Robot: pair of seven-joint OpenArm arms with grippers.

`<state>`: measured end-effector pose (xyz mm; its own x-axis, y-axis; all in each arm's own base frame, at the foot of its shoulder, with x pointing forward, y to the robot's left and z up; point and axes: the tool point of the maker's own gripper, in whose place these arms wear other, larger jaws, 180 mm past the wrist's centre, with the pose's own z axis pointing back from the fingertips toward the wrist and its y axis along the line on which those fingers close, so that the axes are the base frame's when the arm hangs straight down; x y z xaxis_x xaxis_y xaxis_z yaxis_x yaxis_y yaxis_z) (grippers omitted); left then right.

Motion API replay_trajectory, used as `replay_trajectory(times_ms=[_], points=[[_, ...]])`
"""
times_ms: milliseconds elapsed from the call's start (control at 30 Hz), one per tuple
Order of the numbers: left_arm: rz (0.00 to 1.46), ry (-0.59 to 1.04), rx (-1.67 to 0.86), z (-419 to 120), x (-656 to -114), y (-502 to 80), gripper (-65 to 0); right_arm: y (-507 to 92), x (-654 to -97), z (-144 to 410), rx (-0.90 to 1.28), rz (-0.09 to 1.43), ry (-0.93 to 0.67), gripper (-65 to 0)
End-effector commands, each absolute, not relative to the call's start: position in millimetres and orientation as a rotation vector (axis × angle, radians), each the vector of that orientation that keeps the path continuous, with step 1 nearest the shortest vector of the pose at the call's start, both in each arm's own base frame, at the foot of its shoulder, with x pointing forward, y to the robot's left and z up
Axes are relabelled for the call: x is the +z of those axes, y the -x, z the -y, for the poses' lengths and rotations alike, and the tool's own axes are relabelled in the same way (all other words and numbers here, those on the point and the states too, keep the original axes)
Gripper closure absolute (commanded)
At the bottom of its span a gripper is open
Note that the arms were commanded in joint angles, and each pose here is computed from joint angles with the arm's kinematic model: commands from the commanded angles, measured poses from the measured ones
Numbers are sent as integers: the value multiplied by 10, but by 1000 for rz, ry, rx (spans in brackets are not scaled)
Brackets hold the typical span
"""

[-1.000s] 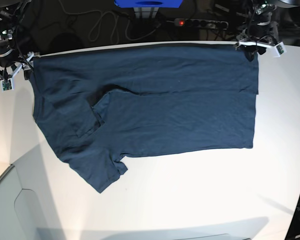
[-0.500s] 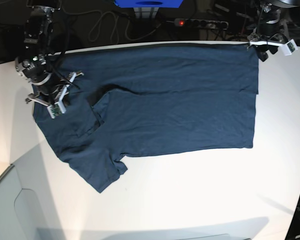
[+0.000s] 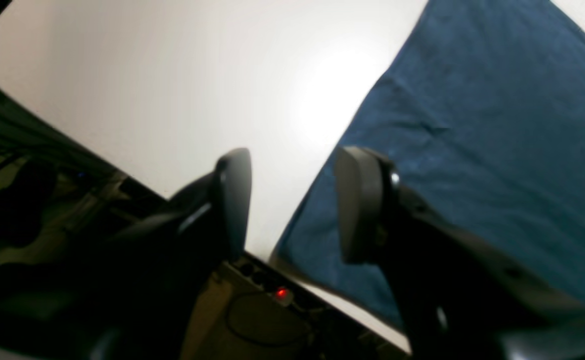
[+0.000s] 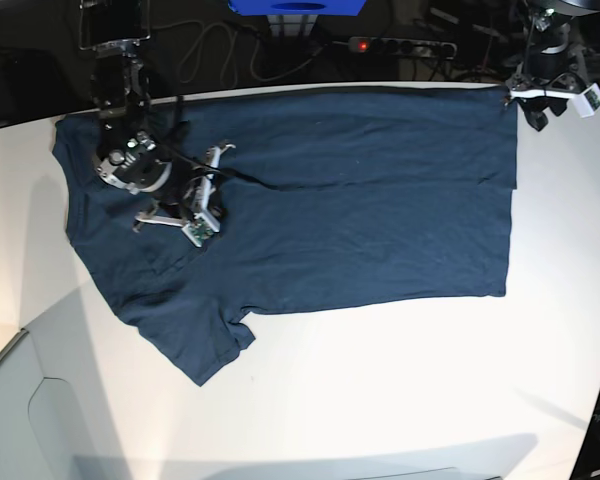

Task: Fold the T-shirt properly
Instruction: 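Release the shirt and move both grippers down to the shirt's side edges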

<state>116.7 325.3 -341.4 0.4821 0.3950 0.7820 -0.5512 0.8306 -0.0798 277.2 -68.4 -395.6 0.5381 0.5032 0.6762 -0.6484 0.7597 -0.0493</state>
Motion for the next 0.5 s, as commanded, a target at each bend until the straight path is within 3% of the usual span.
replay_trajectory(times_ms=[0,233,467], points=[[932,-207,566,-3288,-3315,-1193,-272,-2861,-3827,628,716,776,-221,-8],[970,-198,572,-3290,-3264,-1317,-273,-3090,-3621,556,749,841,-208,-8],[1105,-217,603,-3444,-2969,-1622,-273,-3542,-3211,1285,563,962,-67,-10]])
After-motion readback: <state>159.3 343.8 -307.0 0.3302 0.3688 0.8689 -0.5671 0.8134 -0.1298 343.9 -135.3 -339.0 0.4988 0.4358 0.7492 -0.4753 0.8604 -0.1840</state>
